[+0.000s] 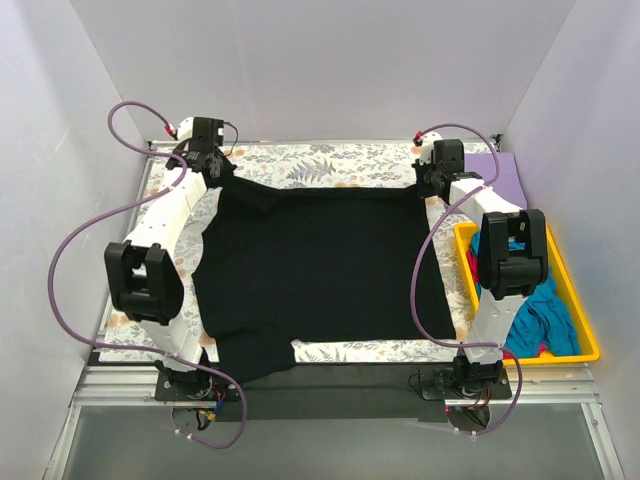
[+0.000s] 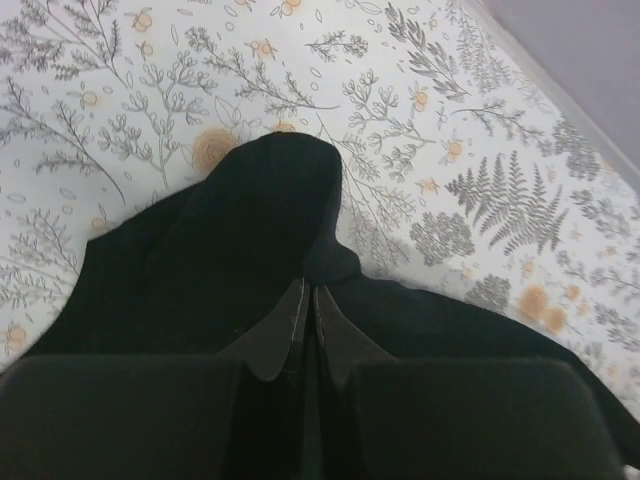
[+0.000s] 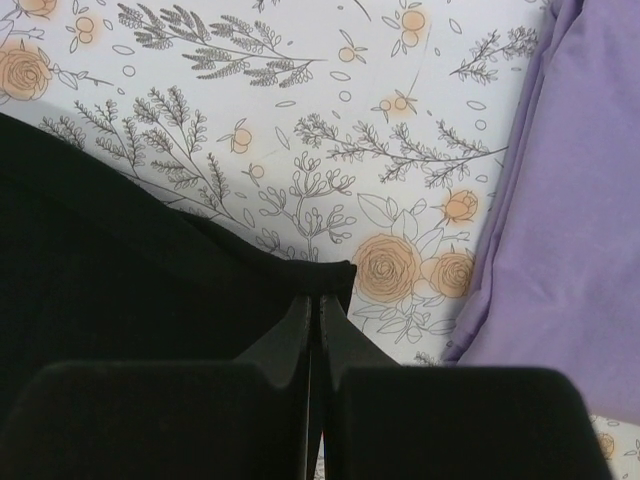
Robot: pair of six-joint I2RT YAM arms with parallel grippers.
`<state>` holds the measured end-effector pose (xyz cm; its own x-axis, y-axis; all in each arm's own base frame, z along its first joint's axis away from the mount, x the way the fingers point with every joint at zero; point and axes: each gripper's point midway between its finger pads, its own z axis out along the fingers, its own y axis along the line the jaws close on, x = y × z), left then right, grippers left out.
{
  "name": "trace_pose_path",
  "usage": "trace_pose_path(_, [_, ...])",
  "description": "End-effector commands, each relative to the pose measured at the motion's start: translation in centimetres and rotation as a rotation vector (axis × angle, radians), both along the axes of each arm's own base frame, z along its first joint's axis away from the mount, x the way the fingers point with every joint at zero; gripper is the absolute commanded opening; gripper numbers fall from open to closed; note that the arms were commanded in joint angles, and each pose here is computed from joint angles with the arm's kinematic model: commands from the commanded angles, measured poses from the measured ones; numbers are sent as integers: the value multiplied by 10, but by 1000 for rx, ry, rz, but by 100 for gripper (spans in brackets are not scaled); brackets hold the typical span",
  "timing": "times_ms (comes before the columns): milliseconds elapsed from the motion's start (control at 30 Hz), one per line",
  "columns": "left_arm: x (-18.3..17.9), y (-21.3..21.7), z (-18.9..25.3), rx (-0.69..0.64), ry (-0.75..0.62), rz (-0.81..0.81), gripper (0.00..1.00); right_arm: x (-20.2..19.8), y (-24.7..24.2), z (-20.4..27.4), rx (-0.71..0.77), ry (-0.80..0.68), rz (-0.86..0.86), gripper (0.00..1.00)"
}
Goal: Fold and stack the t-shirts
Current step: Fold the tshirt
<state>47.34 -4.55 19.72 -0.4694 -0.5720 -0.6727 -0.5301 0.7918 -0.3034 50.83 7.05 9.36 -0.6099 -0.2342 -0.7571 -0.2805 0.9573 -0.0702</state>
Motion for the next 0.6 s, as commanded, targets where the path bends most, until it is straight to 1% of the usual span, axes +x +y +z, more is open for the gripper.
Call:
trace_pose_path(0, [-25,0,16,-84,-19,51,0,1,-2,41,29,-48,-23,1])
trace_pose_path(67, [-34,-3,18,-121,-25,63,0,-4,-5,39,24,-24,-36,1])
trace_pose_path(167, [-49,-8,10,-168,-1,69,0,-10,-6,38,30,-3,-45,1])
trace_pose_path(200, [-55,-7,17,-178,-18,73,0,-14,-7,36,28,10,-45,1])
trace_pose_path(233, [-61,-7,11,-182,-1,76,0,-14,-12,35,12,14,-67,1])
trace_pose_path(433, [-88,-2,22,-199,-8,104,0,-25,-18,29,11,55,-112,1])
trace_pose_path(567, [-103,-1,22,-212,3,115,0,-29,-22,27,5,72,-143,1])
